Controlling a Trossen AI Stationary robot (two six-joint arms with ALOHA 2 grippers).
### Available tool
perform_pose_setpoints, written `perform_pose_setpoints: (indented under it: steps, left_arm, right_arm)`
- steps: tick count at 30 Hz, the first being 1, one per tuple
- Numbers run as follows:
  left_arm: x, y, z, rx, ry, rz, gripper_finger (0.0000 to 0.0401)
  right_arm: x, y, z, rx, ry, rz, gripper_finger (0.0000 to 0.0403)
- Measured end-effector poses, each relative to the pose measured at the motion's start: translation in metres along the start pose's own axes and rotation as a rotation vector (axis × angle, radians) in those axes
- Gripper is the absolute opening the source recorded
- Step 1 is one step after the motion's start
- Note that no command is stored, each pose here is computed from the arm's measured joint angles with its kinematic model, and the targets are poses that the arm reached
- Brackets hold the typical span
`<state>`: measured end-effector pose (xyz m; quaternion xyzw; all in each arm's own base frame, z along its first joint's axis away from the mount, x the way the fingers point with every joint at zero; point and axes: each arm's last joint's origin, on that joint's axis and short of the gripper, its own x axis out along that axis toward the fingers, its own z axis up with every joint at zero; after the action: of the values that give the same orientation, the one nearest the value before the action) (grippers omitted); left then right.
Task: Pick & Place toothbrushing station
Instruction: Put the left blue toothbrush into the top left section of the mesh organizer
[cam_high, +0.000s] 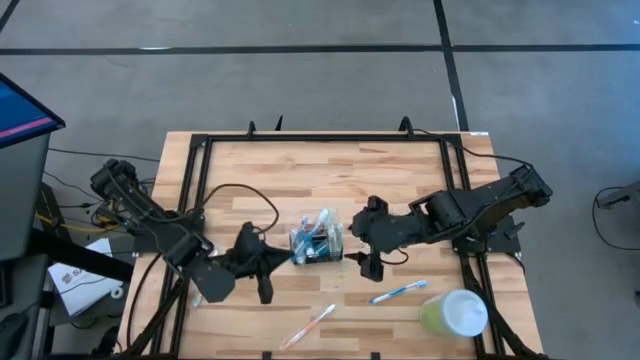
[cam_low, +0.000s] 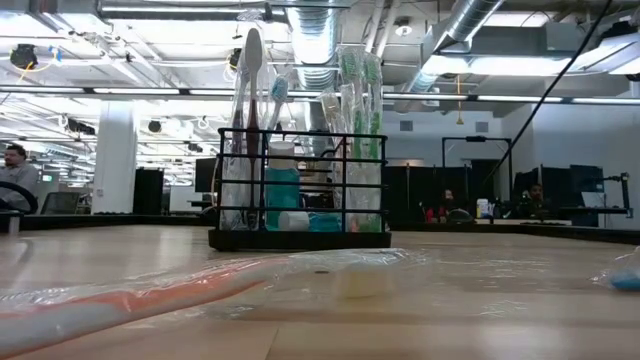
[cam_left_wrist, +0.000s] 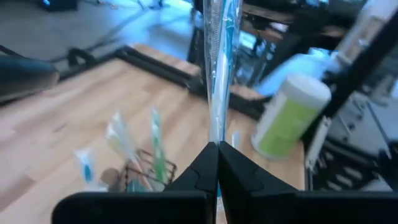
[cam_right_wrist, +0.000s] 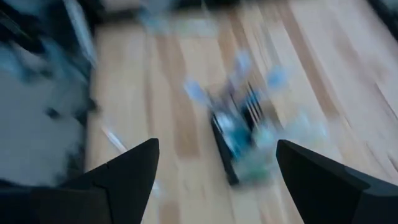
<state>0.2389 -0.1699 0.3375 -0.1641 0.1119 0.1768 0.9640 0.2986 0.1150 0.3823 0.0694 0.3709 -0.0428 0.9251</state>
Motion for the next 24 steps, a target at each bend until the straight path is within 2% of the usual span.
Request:
perform_pose_setpoints:
  steps: [5,10,13,18,24]
  left_arm:
    - [0.0,-0.001,0.008,-0.05,-0.082,0.031,0.0]
    - [0.001,-0.008,0.015,-0.093,-0.207,0.002,0.0]
    - [-0.001,-0.011,0.023,-0.116,-0.282,-0.03,0.0]
    - [0.0,-0.011,0.039,-0.112,-0.38,-0.091,0.0]
    - [0.015,-0.002,0.057,-0.115,-0.447,-0.163,0.0]
  right_arm:
    - [-0.026,0.013,0.024,0.015,-0.299,0.142,0.0315]
    - [-0.055,0.015,0.042,0.068,-0.544,0.201,0.0314]
    - [-0.064,0.014,0.048,0.1,-0.616,0.229,0.0314]
    - [-0.063,0.008,0.054,0.122,-0.653,0.229,0.0314]
    - [-0.059,0.001,0.064,0.145,-0.698,0.279,0.0314]
